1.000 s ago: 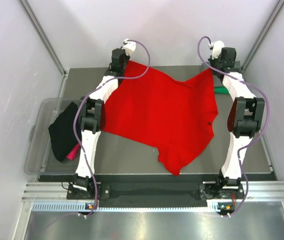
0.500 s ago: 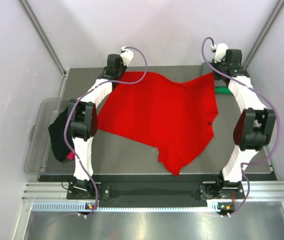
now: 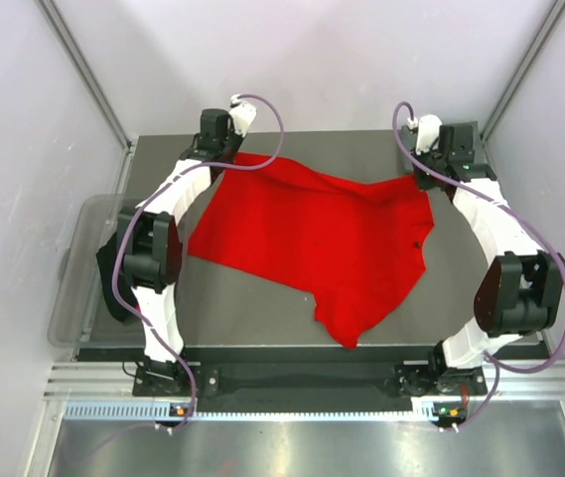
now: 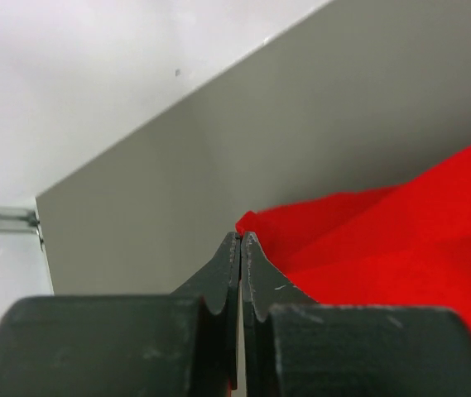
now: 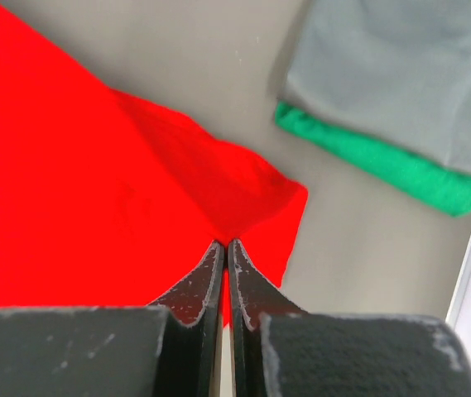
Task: Fold and stack the t-shirts
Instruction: Fold the tshirt
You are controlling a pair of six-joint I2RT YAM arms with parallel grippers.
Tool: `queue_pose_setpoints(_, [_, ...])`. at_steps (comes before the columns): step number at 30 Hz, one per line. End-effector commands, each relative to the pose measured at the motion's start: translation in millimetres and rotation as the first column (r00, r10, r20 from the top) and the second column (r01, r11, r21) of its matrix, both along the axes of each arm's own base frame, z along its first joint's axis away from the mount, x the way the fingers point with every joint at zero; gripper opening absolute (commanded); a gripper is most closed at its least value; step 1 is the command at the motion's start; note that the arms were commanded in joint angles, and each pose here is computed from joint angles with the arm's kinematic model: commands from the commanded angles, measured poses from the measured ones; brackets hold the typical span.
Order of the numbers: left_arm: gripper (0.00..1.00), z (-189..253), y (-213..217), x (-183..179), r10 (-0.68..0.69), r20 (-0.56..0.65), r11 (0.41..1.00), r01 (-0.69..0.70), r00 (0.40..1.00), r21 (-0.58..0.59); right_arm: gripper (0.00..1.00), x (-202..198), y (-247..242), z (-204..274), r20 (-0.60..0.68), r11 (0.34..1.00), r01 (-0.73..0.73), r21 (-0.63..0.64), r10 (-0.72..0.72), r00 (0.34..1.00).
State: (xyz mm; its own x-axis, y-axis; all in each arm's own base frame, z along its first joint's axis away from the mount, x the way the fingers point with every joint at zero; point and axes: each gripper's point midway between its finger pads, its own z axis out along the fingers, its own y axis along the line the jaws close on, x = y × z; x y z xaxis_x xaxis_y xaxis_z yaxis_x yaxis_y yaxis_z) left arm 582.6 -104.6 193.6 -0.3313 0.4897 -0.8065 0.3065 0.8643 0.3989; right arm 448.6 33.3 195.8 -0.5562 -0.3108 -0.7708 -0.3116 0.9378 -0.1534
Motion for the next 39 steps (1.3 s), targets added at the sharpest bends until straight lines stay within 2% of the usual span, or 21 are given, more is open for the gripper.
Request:
queue_pose_setpoints(1, [0.0, 16, 15, -3, 0.021, 0.02, 1.0, -0.021, 1.0, -0.01, 0.0, -11, 2, 31, 0.068, 1.0, 0.001, 0.017, -0.002, 0.998])
queue_pose_setpoints(9, [0.0, 2, 22, 5, 0.025, 0.026, 1.0, -0.025, 0.999, -0.009, 0.0, -36, 3, 36, 0.065, 0.999, -0.005, 0.036, 0.002, 0.998])
queue_pose_setpoints(13, [0.0, 6, 18, 20, 0.001, 0.108, 1.0, 0.0, 0.994, -0.007, 0.0, -47, 6, 40, 0.06, 0.999, -0.015, 0.052, 0.012, 0.998])
queue_pose_setpoints(20, [0.0, 3, 14, 35, 0.006, 0.141, 1.0, -0.001, 0.99, -0.029, 0.0, -67, 11, 37, 0.038, 0.996, -0.033, 0.078, 0.03, 0.999])
queue_pose_setpoints(39, [0.0, -51, 35, -11, 0.057, 0.018, 0.998, -0.057, 0.998, 0.006, 0.0, -112, 19, -10, -0.041, 0.991, -0.067, 0.118, 0.072, 0.997])
